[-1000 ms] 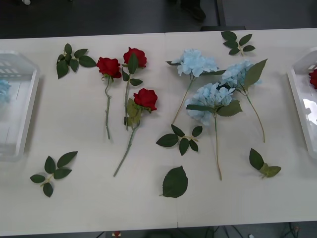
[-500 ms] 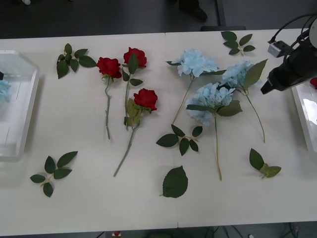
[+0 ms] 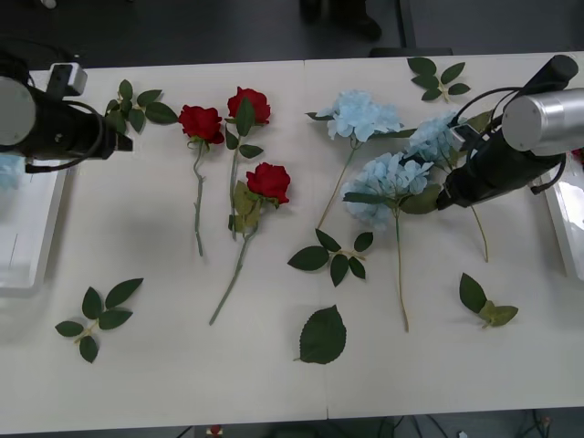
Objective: Place the red flowers into the right box and the blue flowers into the left box. If a person shows an open palm, hand one flower to the person first, then continue sorting.
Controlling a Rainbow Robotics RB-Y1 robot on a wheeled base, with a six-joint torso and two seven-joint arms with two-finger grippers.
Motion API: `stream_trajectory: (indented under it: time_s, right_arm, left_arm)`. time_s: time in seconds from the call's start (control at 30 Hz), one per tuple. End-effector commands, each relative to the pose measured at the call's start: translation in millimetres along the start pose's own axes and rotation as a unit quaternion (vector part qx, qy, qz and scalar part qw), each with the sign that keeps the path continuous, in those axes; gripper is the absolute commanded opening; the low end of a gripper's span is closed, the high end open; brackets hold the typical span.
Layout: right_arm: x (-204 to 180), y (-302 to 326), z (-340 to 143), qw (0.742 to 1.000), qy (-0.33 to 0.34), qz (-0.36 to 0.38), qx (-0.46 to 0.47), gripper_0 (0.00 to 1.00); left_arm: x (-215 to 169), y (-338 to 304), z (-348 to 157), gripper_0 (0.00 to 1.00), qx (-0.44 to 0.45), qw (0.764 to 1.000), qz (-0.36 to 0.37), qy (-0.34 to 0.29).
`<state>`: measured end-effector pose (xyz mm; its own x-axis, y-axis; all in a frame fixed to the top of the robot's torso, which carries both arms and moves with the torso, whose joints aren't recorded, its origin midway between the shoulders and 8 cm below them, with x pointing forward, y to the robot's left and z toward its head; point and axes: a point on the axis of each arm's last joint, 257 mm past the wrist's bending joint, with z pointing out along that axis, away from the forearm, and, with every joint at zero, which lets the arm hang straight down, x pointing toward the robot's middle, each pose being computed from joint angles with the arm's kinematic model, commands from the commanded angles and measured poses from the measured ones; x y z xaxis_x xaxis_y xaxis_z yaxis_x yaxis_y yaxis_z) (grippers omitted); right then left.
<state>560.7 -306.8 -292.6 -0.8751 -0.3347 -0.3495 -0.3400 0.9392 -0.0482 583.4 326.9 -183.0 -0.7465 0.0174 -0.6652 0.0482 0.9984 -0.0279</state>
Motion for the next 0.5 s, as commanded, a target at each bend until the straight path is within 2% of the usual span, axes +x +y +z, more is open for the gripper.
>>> stream_trajectory:
  time_s: [0.03,0.13,0.17,0.2,0.23,0.27,0.3,0.33,0.5]
  right_arm:
    - [-21.4,16.3,9.1,1.0,-0.015,0.012,-0.001,1.0]
    - [-26.9,17.1,13.8,1.0,-0.017,0.017,0.003,1.0]
    - [-29.1,16.5,13.3,1.0,-0.016,0.018,0.005,0.81]
    - [-30.0,17.4,13.3,1.0,-0.016,0.019,0.005,0.69]
    - [-32.3,16.7,11.5,1.0,-0.016,0.02,0.007,0.42]
    - [-31.6,15.1,10.9,1.0,-0.013,0.021,0.009,0.21]
    - [-31.5,14.5,9.4,1.0,-0.01,0.019,0.01,0.05]
    - [-32.5,14.7,8.2,1.0,-0.01,0.018,0.01,0.0]
    - [-34.4,10.8,-0.1,1.0,-0.008,0.023,0.007,0.0]
  left_arm:
    - [-38.8,-60.5,8.1,1.0,0.0,0.998,0.038,-0.055]
    - [-39.1,-80.0,19.6,1.0,-0.005,0.997,0.052,-0.057]
    - [-39.8,-86.3,24.8,1.0,-0.001,0.997,0.051,-0.058]
    - [-40.6,-90.5,27.7,1.0,0.003,0.997,0.049,-0.06]
    - [-42.6,-97.4,34.0,1.0,0.007,0.997,0.05,-0.065]
    - [-44.2,-102.3,38.6,1.0,0.01,0.996,0.053,-0.069]
    - [-44.9,-107.9,47.5,1.0,0.011,0.996,0.057,-0.073]
    - [-45.9,-108.6,50.7,1.0,0.01,0.995,0.058,-0.076]
    - [-47.1,-118.7,77.3,1.0,0.005,0.994,0.073,-0.085]
